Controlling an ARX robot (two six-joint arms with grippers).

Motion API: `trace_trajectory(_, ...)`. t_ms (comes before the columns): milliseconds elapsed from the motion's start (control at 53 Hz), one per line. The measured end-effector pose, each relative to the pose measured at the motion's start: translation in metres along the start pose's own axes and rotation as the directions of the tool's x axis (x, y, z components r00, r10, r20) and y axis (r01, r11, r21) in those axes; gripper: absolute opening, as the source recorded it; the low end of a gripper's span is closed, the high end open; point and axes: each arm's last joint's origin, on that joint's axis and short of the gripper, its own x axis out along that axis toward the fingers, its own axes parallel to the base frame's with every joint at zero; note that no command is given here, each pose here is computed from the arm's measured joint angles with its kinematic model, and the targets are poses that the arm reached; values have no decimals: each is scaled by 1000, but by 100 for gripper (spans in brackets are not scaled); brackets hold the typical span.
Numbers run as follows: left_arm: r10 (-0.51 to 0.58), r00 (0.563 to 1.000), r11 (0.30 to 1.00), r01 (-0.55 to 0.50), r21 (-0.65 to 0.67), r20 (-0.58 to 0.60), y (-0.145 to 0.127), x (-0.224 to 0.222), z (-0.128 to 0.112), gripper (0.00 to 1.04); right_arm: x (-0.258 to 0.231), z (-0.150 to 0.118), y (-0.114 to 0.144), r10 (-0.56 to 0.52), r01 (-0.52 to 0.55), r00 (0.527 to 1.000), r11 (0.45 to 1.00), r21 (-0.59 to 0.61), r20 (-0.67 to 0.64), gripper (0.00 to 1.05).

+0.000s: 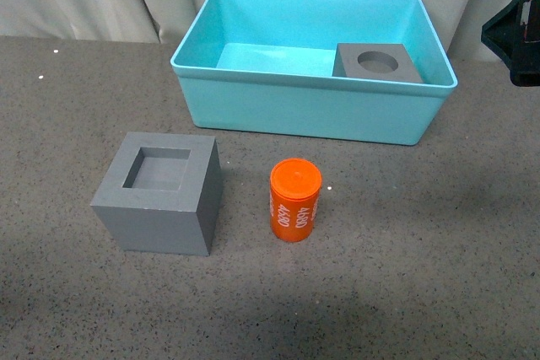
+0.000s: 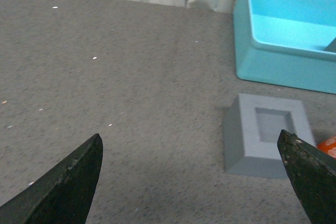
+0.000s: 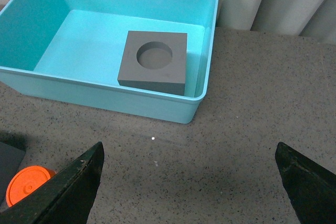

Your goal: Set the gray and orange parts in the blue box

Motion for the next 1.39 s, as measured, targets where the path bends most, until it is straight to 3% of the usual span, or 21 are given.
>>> trace_trajectory(113, -65, 997, 998, 65, -14, -48, -9, 26, 13, 98, 0, 0, 0, 0, 0, 1000, 1000, 0, 0, 95)
trace_trajectory(471, -241, 931, 970, 239, -43, -273, -37, 89, 14, 98, 0, 0, 0, 0, 0, 1000, 1000, -1, 0, 95)
trace_trajectory(1206, -194, 868, 974, 226, 16, -457, -65, 159, -18, 98, 0, 0, 0, 0, 0, 1000, 1000, -1, 0, 95)
trace_trajectory(1395, -158, 860, 976, 211, 55, -485, -69, 164, -25, 63, 0, 0, 0, 0, 0, 1000, 1000, -1, 0, 95)
